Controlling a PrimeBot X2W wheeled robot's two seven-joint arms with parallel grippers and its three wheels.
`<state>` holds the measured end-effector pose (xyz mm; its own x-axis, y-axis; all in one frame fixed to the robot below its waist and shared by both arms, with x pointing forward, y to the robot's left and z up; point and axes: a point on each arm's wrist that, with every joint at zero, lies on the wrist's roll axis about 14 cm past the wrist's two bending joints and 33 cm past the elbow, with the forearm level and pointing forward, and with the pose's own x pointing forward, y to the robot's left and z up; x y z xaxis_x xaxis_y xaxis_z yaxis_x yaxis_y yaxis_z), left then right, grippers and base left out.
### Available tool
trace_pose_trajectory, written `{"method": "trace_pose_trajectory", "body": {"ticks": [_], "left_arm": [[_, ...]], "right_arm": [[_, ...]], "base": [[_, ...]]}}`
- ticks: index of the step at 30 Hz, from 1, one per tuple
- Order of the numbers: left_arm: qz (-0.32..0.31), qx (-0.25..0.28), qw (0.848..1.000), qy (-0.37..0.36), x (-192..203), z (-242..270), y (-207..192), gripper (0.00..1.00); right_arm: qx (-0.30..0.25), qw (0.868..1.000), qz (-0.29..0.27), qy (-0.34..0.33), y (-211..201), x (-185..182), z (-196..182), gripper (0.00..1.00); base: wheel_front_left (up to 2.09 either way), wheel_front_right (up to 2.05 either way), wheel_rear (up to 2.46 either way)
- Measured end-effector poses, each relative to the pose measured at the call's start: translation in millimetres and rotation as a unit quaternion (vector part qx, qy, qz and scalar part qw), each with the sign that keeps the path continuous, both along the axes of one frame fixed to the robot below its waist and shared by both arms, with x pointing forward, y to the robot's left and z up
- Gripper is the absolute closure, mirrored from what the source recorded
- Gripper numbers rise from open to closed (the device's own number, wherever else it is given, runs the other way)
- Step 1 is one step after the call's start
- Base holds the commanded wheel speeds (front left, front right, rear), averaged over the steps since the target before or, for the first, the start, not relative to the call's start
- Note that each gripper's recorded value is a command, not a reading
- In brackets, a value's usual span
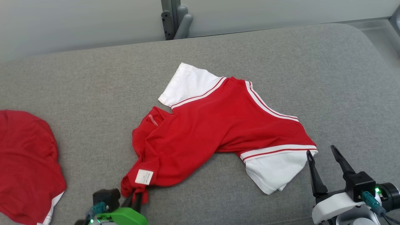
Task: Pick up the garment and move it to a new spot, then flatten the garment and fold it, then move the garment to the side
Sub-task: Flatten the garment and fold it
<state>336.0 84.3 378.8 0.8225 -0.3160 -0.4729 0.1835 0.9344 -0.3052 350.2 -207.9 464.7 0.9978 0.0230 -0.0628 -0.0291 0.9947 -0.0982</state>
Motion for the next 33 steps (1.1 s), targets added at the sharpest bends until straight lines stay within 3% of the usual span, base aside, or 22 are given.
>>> {"method": "trace_pose_trajectory", "body": {"ticks": [8,13,19,26,33], "left_arm": [[-0.067,0.068,0.987,-0.131,88.1,92.3,18.9,1.00],[-0.119,0.135,0.964,-0.197,152.1,166.0,14.8,1.00],[-0.129,0.194,0.939,-0.252,216.0,238.8,8.9,1.00],[-0.164,0.224,0.907,-0.316,268.1,302.8,-46.8,1.00],[-0.214,0.196,0.863,-0.413,269.5,362.2,-125.8,1.00]], "right_arm": [[0.002,1.000,-0.003,-0.013,-0.2,5.3,8.2,0.00],[0.004,0.999,0.000,-0.034,2.9,16.5,21.4,0.00],[0.011,0.999,-0.014,-0.048,-3.8,28.0,30.2,0.00],[0.025,0.997,-0.066,-0.026,-33.2,20.5,15.9,0.00],[0.030,0.994,-0.103,-0.009,-54.1,6.2,6.1,0.00]], "base": [[0.00,0.00,0.00],[0.00,0.00,0.00],[0.00,0.00,0.00],[0.00,0.00,0.00],[0.00,0.00,0.00]]}}
